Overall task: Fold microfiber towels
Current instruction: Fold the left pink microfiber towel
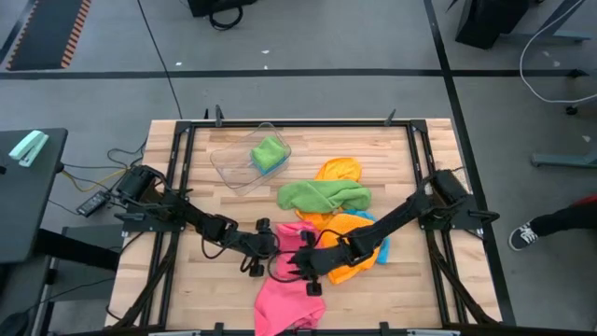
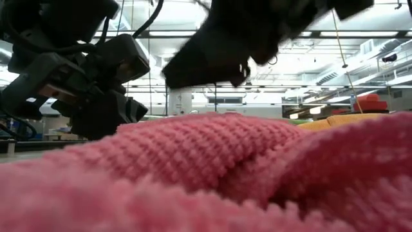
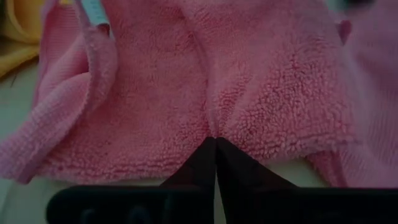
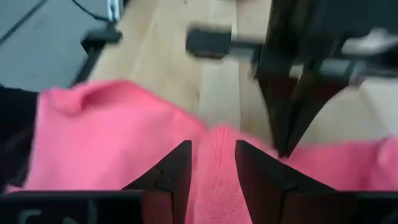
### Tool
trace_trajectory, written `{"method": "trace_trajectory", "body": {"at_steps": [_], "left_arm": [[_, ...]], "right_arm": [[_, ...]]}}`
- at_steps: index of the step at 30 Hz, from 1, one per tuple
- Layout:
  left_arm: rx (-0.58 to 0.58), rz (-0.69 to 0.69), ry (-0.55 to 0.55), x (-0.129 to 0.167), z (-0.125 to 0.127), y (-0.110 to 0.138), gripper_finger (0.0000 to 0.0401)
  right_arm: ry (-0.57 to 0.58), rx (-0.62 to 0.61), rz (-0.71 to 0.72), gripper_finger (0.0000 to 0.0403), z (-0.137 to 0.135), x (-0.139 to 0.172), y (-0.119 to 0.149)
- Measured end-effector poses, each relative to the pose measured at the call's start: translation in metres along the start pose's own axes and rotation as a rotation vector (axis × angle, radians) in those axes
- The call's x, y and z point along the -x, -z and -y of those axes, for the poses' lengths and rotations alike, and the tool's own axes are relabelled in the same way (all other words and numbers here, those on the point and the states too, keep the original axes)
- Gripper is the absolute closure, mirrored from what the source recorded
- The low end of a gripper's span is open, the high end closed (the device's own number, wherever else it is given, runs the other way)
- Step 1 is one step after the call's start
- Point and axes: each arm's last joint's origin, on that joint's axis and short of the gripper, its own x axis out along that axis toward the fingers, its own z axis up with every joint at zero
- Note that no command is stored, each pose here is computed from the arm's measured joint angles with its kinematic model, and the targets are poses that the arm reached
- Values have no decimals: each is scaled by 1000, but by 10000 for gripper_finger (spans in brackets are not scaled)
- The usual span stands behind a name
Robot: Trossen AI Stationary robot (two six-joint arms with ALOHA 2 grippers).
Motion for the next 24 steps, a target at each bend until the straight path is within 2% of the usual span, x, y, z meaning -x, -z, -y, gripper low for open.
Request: {"method": "trace_trajectory", "body": {"at_steps": [4,8,13,17,24], "left_arm": [[-1,-2,-1,0,0,0,374],[-2,-8,-4,0,0,1,388],[-6,-16,-4,0,0,1,392],[-35,-9,11,5,0,-2,360],[-55,109,49,28,2,-28,307]], "right_arm": [[18,-23,-65,270,0,-17,22],[35,-78,-131,270,2,-23,36],[60,-128,-186,270,3,-22,41],[63,-136,-192,270,3,-22,42],[63,-143,-189,270,3,-23,43]]}}
